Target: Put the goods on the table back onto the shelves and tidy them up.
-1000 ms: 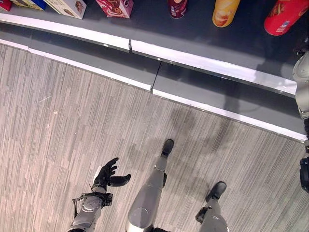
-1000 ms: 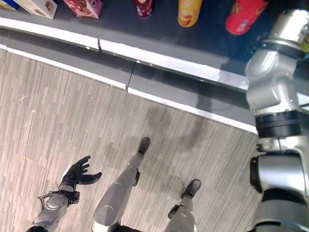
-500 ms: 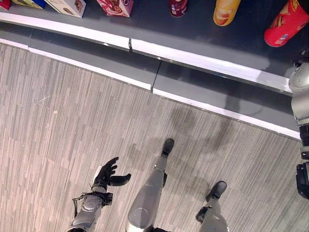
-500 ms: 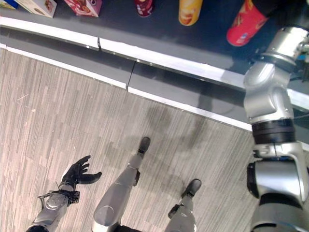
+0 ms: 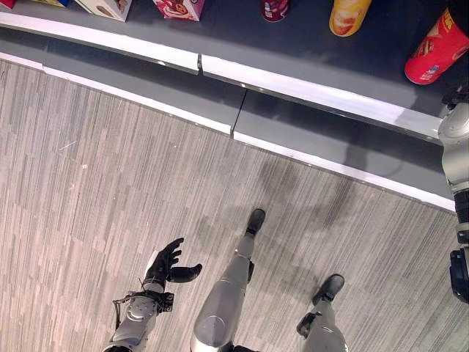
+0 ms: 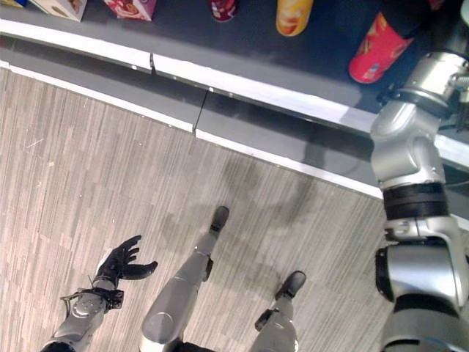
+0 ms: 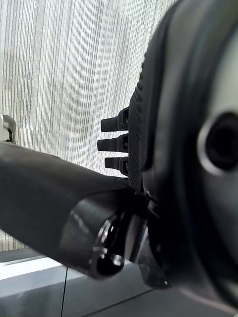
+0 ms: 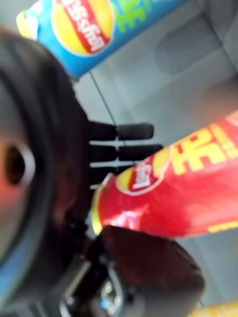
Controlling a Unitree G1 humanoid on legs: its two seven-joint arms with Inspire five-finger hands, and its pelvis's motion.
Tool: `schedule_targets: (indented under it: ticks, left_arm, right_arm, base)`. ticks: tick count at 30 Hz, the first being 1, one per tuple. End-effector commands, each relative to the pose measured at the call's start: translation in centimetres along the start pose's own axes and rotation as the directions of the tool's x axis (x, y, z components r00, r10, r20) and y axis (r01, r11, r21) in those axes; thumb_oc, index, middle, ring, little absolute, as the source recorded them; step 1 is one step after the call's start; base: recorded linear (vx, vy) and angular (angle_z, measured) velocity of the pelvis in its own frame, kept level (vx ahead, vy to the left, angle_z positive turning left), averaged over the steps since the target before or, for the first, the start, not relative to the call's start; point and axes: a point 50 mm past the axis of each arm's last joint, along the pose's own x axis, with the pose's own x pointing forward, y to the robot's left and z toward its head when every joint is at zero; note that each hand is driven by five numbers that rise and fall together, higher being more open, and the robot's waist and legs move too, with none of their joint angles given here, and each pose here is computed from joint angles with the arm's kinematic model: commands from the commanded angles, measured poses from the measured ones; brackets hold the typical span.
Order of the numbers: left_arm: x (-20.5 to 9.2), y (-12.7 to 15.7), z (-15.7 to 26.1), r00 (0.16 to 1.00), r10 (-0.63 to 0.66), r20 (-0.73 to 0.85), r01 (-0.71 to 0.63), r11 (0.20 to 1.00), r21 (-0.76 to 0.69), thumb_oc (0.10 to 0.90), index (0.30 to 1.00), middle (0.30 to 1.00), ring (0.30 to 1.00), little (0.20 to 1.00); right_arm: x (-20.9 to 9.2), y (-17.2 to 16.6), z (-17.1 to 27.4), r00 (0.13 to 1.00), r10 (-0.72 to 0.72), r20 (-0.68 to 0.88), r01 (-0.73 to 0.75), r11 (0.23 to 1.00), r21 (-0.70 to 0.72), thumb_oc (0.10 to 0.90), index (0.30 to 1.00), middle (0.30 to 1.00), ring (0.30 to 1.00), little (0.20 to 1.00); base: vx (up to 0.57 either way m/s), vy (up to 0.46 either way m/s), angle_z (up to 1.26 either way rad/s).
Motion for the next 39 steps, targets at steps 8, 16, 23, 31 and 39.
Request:
schedule_targets:
  ticks: [8,16,23,31,39]
  left_arm:
    - [-1.4,2.0,-1.5,0.998,0.059,-0.018,-0.058,0.996,0.068,0.8,0.9,0.9,0.9,0.9]
    - [-1.3,2.0,-1.3,0.998,0.064,-0.01,-0.064,0.995,0.071,0.8,0.9,0.9,0.9,0.9]
    - [-1.3,1.8,-1.3,0.998,0.058,-0.013,-0.057,0.996,0.074,0.8,0.9,0.9,0.9,0.9]
    - [-1.3,1.8,-1.4,0.998,0.056,-0.019,-0.054,0.995,0.085,0.8,0.9,0.9,0.9,0.9]
    - [-1.2,1.8,-1.3,0.998,0.054,-0.018,-0.052,0.995,0.091,0.8,0.9,0.9,0.9,0.9]
  right_arm:
    - [2.1,-2.6,1.0,0.982,-0.122,0.143,0.128,0.991,-0.035,0.4,0.3,0.3,0.3,0.3]
    - [1.7,-2.4,1.2,0.983,-0.145,0.115,0.147,0.989,-0.003,0.8,0.9,0.9,0.9,0.9]
    - [1.2,-2.1,1.3,0.985,-0.142,0.103,0.14,0.99,0.02,0.8,0.9,0.9,0.9,0.9]
    - [0.5,-1.8,1.6,0.986,-0.137,0.096,0.132,0.99,0.055,0.8,0.9,0.9,0.9,0.9]
    - [0.5,-1.9,1.7,0.985,-0.15,0.084,0.144,0.987,0.073,0.8,0.9,0.9,0.9,0.9]
  base:
    - [0.0,0.0,0.0]
    - [0.0,0.0,0.0]
    - [0.0,0.0,0.0]
    - [0.0,0.0,0.0]
    - [-0.02,0.006,0.01]
